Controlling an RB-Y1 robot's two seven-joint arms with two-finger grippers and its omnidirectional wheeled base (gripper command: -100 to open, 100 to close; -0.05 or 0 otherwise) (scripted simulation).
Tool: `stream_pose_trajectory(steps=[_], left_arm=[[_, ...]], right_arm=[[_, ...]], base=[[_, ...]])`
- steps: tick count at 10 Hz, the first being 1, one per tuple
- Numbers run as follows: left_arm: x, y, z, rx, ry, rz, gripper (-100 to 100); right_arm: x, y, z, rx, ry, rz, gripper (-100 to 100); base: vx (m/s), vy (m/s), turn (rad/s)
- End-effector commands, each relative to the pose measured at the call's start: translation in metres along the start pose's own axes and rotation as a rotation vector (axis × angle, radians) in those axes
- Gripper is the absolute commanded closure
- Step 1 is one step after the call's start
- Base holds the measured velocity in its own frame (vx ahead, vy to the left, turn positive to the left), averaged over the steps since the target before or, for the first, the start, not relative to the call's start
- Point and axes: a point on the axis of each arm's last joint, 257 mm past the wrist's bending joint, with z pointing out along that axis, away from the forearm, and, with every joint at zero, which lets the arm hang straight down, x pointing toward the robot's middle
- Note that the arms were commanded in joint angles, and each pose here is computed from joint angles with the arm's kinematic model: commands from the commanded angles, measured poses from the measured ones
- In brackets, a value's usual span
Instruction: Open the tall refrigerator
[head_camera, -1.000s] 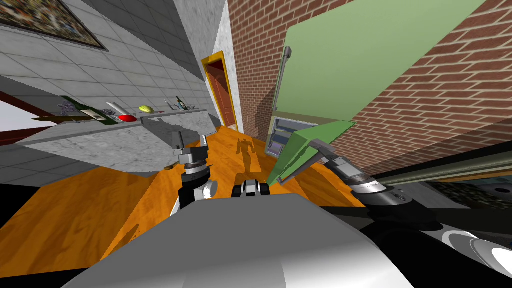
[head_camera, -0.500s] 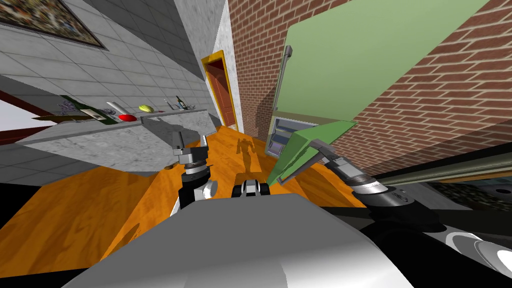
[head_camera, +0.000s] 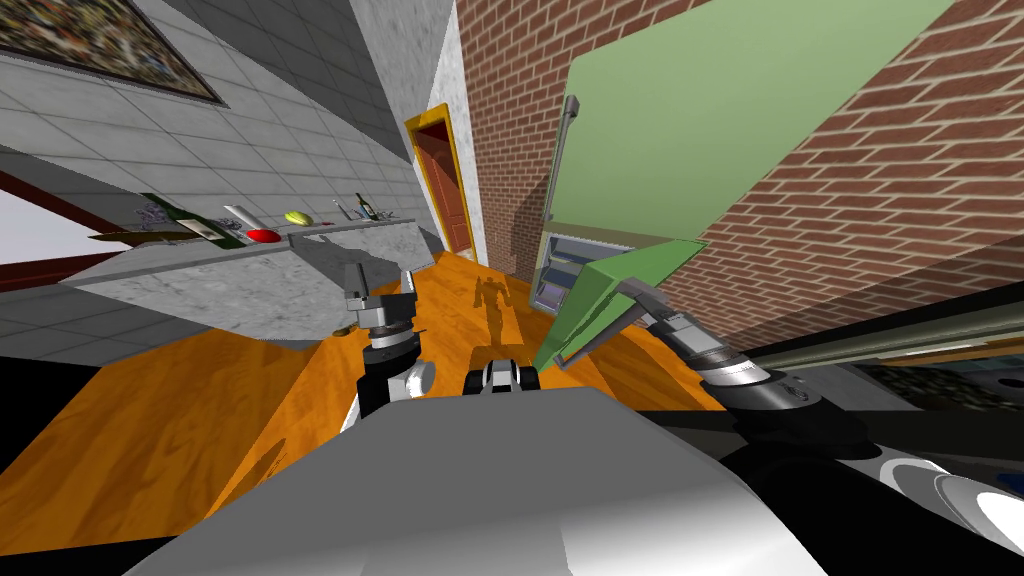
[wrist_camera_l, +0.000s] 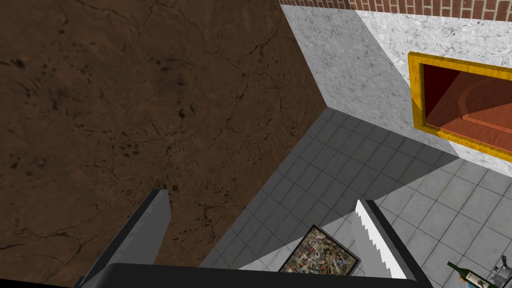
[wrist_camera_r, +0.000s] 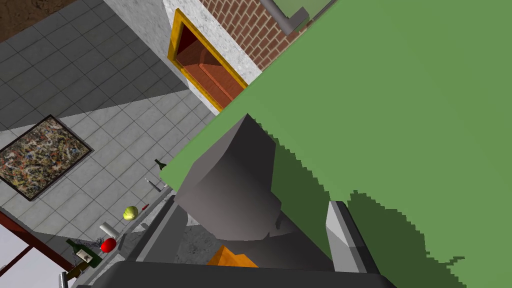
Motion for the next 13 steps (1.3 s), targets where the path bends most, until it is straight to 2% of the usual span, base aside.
stream_pose_trajectory(steps=[1,3,4,8,9,13], left_arm=[[0.000,0.000,0.000,0.000,0.000,0.000,0],[0.000,0.000,0.000,0.000,0.000,0.000,0],[0.000,0.000,0.000,0.000,0.000,0.000,0],[0.000,0.000,0.000,0.000,0.000,0.000,0],[0.000,0.000,0.000,0.000,0.000,0.000,0],[0.000,0.000,0.000,0.000,0.000,0.000,0]], right_arm=[[-0.017,-0.010,0.003,0.030,-0.053,0.034,100],[-0.017,-0.010,0.003,0.030,-0.053,0.034,100],[-0.008,-0.003,0.004,0.022,-0.026,0.016,100],[-0.011,-0.006,0.005,0.033,-0.038,0.022,100],[0.009,-0.006,0.005,0.013,0.002,-0.001,-100],[0.021,-0.026,0.006,0.026,-0.006,0.014,-100]], base=[[0.019,0.011,-0.007],[0.013,0.007,-0.004],[-0.077,-0.058,0.126],[-0.121,-0.068,0.038],[-0.015,-0.003,-0.028],[0.003,0.007,-0.038]])
